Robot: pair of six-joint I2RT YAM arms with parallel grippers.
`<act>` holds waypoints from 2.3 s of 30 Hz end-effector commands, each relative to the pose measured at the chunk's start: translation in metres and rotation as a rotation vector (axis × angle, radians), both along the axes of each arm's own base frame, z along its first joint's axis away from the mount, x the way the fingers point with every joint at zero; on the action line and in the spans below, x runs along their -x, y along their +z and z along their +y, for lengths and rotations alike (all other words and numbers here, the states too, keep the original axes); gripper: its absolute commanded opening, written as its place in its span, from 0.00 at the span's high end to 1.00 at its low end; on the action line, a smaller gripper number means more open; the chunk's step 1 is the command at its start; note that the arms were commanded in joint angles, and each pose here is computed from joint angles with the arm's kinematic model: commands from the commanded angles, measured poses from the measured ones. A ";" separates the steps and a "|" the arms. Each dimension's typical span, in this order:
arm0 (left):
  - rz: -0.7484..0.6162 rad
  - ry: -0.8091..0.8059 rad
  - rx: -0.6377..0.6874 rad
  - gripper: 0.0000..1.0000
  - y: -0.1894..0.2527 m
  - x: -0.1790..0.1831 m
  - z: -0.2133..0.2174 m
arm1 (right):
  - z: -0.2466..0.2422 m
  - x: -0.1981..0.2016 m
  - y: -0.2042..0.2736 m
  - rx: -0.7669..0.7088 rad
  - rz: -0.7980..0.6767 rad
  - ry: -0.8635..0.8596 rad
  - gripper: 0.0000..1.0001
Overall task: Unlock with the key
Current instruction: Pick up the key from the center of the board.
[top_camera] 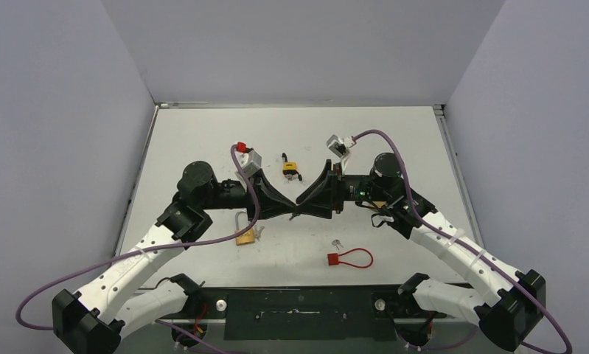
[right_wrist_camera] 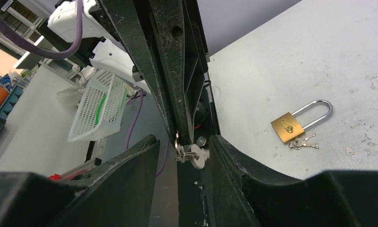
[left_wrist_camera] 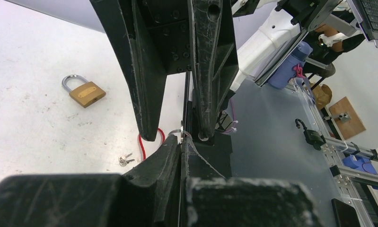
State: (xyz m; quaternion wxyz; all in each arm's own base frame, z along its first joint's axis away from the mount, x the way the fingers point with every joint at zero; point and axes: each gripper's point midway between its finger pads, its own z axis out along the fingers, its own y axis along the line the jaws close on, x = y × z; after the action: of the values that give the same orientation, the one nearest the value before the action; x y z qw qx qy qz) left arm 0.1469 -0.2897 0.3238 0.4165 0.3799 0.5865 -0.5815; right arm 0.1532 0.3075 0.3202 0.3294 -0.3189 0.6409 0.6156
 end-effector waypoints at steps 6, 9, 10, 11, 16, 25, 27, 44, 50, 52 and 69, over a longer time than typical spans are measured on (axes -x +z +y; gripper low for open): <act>-0.062 -0.040 0.031 1.00 0.020 0.005 0.000 | -0.002 0.009 0.009 -0.023 -0.090 0.049 0.92; -0.048 -0.044 0.038 1.00 0.023 0.006 0.000 | -0.003 0.010 0.010 -0.021 -0.094 0.052 1.00; -0.040 -0.045 0.042 1.00 0.025 0.006 0.000 | -0.003 0.010 0.010 -0.022 -0.098 0.053 1.00; -0.031 -0.043 0.048 0.99 0.026 0.006 0.000 | -0.003 0.009 0.011 -0.024 -0.100 0.043 1.00; 0.037 -0.017 0.141 0.57 0.047 0.003 0.004 | -0.009 -0.004 0.023 -0.062 -0.116 -0.059 1.00; 0.313 0.019 0.387 0.52 0.096 -0.007 0.007 | -0.026 -0.003 0.070 -0.218 -0.160 -0.176 1.00; 0.316 0.052 0.369 0.52 0.095 -0.012 0.006 | -0.027 -0.002 0.076 -0.241 -0.153 -0.184 1.00; 0.373 0.010 0.418 0.74 0.095 -0.010 -0.006 | -0.025 -0.011 0.081 -0.300 -0.087 -0.220 1.00; 0.359 0.007 0.424 0.96 0.097 -0.009 -0.008 | -0.024 -0.013 0.077 -0.297 -0.070 -0.221 1.00; 0.352 0.014 0.429 1.00 0.098 -0.010 -0.008 | -0.024 -0.013 0.076 -0.294 -0.067 -0.221 1.00; 0.225 0.006 0.373 1.00 0.100 -0.003 -0.007 | -0.022 -0.003 0.073 -0.275 -0.078 -0.159 0.77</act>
State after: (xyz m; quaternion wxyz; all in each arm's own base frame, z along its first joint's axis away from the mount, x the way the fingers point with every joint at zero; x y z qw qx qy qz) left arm 0.1605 -0.3025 0.3970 0.3823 0.1952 0.5473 -0.7185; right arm 0.1612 0.2857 0.3861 0.4321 -0.2164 0.5826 0.6535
